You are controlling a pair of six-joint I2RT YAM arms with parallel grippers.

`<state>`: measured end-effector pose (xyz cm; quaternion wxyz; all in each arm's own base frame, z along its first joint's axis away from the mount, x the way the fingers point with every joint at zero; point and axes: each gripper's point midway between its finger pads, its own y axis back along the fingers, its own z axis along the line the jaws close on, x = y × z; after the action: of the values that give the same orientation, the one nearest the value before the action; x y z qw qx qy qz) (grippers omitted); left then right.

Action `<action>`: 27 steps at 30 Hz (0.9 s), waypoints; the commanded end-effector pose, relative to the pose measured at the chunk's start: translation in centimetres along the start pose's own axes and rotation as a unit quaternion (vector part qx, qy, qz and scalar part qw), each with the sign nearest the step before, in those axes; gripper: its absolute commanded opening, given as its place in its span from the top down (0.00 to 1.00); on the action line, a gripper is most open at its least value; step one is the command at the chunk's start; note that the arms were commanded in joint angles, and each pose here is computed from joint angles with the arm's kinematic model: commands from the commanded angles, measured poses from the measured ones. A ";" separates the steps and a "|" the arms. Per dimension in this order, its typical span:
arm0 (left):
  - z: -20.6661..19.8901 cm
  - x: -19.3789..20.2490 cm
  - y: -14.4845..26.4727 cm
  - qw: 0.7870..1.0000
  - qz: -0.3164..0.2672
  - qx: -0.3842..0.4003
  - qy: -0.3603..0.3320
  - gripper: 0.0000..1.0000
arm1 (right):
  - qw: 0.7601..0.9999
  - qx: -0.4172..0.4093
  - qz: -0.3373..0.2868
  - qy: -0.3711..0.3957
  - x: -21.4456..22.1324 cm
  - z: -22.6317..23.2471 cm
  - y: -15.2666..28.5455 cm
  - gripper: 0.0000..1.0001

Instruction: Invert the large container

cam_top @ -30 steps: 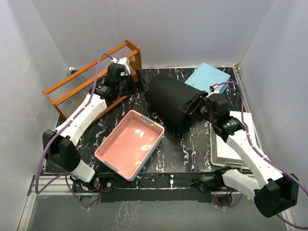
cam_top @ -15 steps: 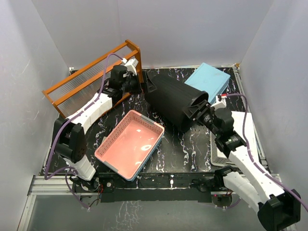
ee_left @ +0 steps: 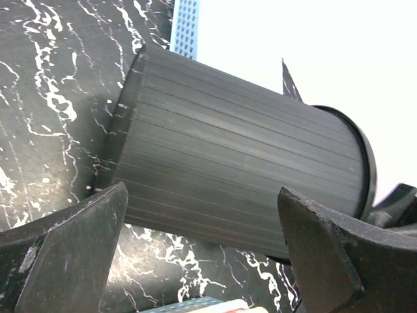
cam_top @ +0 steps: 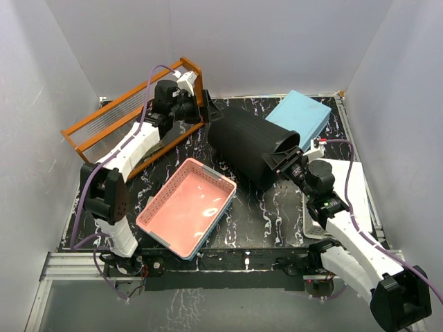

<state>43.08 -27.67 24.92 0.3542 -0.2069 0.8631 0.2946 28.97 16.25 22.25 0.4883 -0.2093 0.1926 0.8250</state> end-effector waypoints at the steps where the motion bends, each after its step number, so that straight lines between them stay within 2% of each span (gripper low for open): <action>1: 1.0 -0.8 -0.7 1.000 0.009 -0.019 -0.004 0.01 | 0.998 -0.045 -0.029 0.017 -2.9 4.0 -0.6 0.66; 4: 1.8 -1.7 -1.3 0.999 0.014 -0.039 -0.016 0.01 | 0.999 -0.042 -0.021 0.020 -2.9 4.2 -1.0 0.67; 7: 2.9 -1.3 -2.4 0.998 0.052 -0.022 0.001 0.01 | 0.999 -0.036 -0.017 0.033 -3.1 4.3 -1.0 0.66; 15: 5.0 -0.9 -4.8 0.998 0.058 -0.024 -0.012 0.01 | 0.998 -0.014 -0.025 0.048 -3.5 3.4 -0.4 0.65; 23: 5.0 -0.5 -6.4 0.998 0.068 0.010 -0.013 0.01 | 0.999 0.002 -0.010 0.035 -2.6 1.9 -1.0 0.73; 27: 4.4 0.7 -6.8 0.995 0.091 0.041 0.008 0.01 | 1.000 0.008 -0.001 0.019 -2.1 1.2 -1.3 0.75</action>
<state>49.63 -29.11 18.93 0.3397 -0.1432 0.8719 0.3222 30.43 15.87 23.24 0.4809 -0.2175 0.2279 0.8183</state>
